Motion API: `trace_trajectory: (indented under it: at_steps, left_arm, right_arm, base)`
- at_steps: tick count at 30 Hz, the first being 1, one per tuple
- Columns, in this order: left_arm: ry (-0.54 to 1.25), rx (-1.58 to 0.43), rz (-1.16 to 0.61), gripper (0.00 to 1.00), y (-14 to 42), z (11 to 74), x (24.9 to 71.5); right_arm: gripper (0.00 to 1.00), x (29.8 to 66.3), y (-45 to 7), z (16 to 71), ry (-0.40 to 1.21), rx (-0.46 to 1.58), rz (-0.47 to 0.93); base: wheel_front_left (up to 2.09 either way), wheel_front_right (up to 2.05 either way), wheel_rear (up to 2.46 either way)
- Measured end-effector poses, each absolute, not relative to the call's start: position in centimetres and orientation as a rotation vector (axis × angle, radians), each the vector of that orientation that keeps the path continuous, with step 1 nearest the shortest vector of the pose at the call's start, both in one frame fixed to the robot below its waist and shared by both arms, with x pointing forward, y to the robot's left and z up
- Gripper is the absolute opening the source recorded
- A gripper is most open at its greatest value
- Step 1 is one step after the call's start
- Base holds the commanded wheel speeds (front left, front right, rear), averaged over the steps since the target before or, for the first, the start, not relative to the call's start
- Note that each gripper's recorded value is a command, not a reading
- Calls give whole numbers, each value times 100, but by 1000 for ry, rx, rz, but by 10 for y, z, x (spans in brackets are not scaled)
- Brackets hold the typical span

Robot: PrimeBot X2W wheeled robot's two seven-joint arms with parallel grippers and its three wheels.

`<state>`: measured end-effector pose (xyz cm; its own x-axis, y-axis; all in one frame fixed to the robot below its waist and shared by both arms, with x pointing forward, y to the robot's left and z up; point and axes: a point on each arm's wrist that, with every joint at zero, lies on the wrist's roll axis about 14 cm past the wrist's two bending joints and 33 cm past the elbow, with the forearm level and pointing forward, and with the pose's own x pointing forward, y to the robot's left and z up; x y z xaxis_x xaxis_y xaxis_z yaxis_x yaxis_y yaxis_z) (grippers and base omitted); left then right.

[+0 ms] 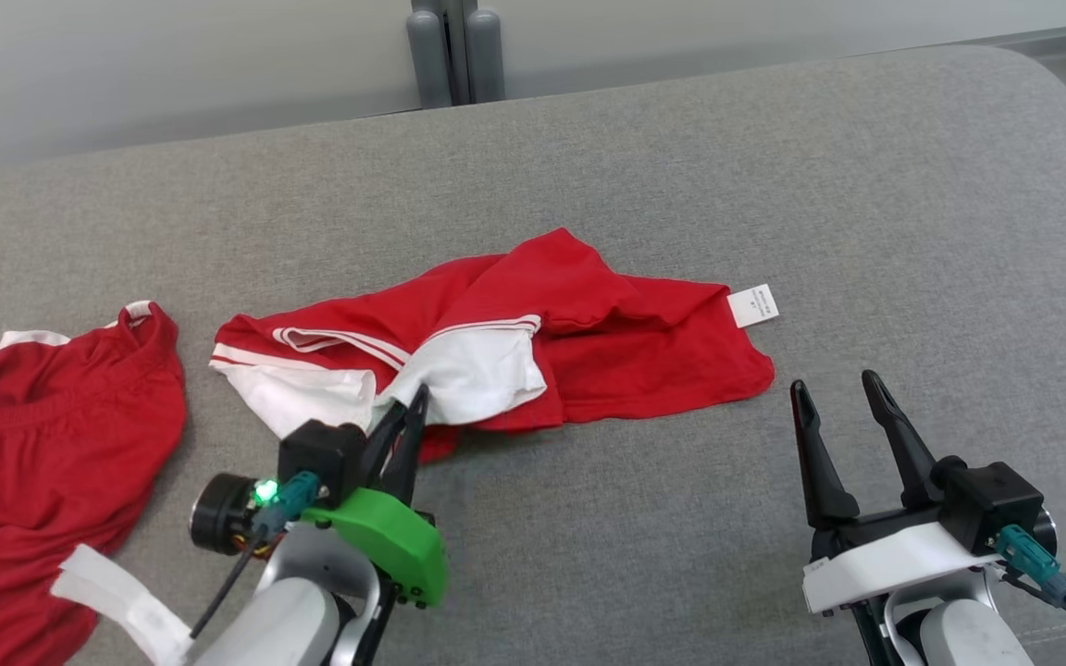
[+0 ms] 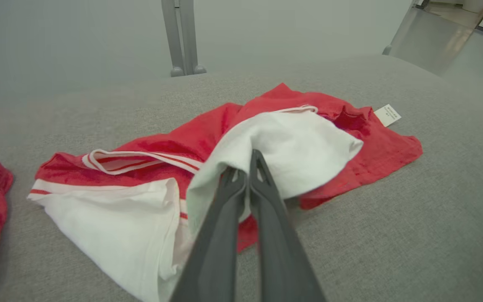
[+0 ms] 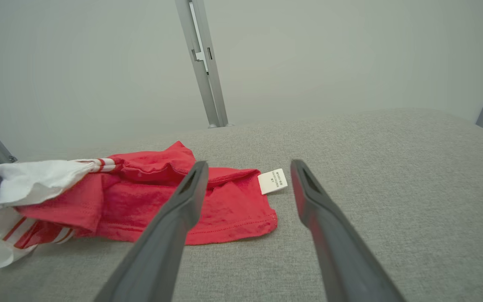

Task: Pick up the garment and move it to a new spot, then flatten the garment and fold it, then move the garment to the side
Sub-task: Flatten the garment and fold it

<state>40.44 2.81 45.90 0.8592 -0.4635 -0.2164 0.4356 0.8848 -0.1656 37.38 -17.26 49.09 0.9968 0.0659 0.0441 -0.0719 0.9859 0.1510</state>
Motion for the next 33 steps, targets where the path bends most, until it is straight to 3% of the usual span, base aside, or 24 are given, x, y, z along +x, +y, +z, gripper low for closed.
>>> trace_trajectory:
  at_steps: [5, 9, 24, 33]
  left_arm:
    - [108, -107, -428, 0, 52, 520, 415]
    - [113, -128, -407, 0, 65, 534, 409]
    - [209, -182, -401, 0, 64, 512, 400]
    - [194, -203, -397, 0, 58, 518, 399]
  right_arm:
    - [100, 375, -165, 495, -49, 160, 93]
    - [100, 376, -151, 496, -52, 176, 134]
    - [100, 350, 25, 491, 36, 218, 736]
    - [100, 357, 55, 484, 69, 170, 836]
  base:
    - [0, 0, 0]
    - [0, 0, 0]
    - [0, 0, 0]
    - [0, 0, 0]
